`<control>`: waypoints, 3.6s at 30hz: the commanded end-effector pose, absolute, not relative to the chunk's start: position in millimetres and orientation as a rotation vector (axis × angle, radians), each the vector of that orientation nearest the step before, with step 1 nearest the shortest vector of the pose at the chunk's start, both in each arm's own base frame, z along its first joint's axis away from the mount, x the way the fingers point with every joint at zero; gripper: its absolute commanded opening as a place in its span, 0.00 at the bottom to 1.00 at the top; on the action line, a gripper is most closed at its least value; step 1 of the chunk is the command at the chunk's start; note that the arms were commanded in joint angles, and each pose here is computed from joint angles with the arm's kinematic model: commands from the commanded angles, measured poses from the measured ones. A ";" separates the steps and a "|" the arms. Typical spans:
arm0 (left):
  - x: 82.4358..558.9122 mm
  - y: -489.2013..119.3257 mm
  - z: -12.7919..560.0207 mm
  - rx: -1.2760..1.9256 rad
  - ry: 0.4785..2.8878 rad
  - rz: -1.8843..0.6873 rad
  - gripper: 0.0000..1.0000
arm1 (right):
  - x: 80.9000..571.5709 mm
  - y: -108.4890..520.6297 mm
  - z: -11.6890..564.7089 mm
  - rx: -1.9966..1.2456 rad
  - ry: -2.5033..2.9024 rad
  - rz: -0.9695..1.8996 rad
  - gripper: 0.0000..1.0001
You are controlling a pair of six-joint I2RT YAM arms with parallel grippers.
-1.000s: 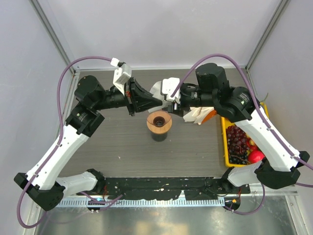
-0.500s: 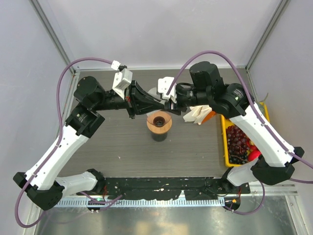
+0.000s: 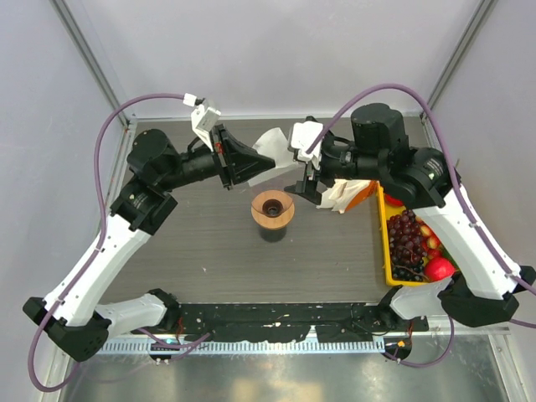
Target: Place the coffee filter in the dripper
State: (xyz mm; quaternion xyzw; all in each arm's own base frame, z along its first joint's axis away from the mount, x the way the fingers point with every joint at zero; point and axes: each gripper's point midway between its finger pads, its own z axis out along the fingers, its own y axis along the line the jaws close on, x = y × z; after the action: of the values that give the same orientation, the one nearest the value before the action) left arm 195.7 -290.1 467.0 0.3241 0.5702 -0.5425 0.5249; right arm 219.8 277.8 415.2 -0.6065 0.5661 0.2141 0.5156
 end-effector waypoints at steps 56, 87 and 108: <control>166.7 -301.6 487.8 1.000 1.134 -1.333 0.08 | 200.5 296.6 431.9 -1.511 1.224 0.619 0.55; 183.7 -248.1 444.4 1.003 1.216 -1.200 0.99 | 151.7 296.0 475.3 -1.411 1.047 1.025 0.05; 144.0 -285.0 469.3 1.106 1.055 -1.371 0.24 | 153.4 300.8 476.5 -1.369 1.081 1.080 0.09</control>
State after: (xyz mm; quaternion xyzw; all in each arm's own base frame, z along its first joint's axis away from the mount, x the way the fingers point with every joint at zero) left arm 153.0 -287.1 450.9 0.4507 0.4729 -0.5660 0.5028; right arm 153.4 301.3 462.8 -0.5713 0.4681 0.4558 0.4967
